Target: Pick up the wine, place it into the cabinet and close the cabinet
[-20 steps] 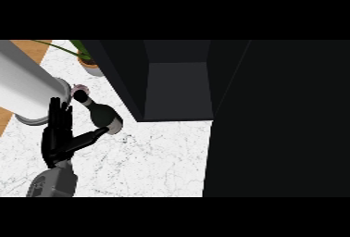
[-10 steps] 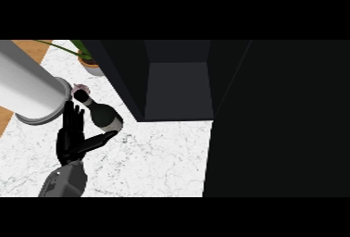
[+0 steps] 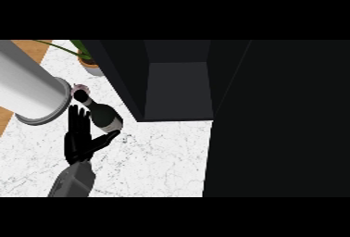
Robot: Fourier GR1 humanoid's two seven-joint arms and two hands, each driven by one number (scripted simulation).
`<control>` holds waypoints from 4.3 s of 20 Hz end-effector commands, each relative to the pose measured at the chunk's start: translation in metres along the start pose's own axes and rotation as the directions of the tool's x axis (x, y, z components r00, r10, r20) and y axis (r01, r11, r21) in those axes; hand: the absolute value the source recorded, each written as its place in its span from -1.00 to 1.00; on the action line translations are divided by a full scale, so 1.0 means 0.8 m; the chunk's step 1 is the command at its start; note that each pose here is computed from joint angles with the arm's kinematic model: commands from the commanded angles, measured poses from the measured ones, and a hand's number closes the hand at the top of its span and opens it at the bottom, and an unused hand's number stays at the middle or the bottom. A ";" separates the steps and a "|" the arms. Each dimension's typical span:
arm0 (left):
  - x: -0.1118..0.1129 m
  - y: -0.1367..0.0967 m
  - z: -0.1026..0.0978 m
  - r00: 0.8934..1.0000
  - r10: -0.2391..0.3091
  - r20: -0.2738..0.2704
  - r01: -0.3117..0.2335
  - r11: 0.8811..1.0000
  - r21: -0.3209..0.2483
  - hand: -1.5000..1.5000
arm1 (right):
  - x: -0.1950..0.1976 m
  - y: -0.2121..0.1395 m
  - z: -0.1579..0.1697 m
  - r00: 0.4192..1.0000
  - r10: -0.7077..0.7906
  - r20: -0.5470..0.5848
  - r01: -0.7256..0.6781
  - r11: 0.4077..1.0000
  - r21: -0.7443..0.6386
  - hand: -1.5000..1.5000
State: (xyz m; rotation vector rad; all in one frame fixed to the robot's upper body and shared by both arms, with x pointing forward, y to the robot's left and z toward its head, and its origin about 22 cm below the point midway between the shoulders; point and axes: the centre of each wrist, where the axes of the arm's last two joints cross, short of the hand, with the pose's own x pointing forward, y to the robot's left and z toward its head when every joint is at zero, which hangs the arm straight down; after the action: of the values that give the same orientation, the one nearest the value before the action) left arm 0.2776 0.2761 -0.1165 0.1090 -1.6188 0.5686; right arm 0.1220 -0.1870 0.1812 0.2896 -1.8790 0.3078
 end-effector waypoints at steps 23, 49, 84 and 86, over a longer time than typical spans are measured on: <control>-0.023 -0.044 -0.012 0.990 0.135 0.051 -0.133 0.990 -0.036 1.00 | 0.059 -0.004 0.041 0.997 -0.006 0.077 0.004 1.000 0.023 -1.00; 0.024 -0.061 0.071 0.989 0.150 0.005 -0.130 0.876 -0.464 1.00 | 0.041 -0.011 0.037 0.998 -0.014 0.056 0.014 1.000 -0.001 -1.00; 0.083 -0.263 0.052 0.996 -0.086 -0.001 0.081 0.931 -0.355 1.00 | 0.049 -0.015 0.046 0.998 -0.039 0.044 0.037 0.999 0.038 -1.00; 0.071 -0.268 0.047 0.996 -0.090 -0.024 0.077 0.936 -0.343 1.00 | 0.043 -0.014 0.037 0.998 -0.027 0.062 0.026 0.999 0.030 -1.00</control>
State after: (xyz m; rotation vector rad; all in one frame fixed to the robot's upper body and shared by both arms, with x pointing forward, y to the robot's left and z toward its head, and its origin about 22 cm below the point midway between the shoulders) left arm 0.3164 0.0886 0.0212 -0.1289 -1.6719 0.2016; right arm 0.1268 -0.2027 0.1776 0.2433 -1.8793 0.3217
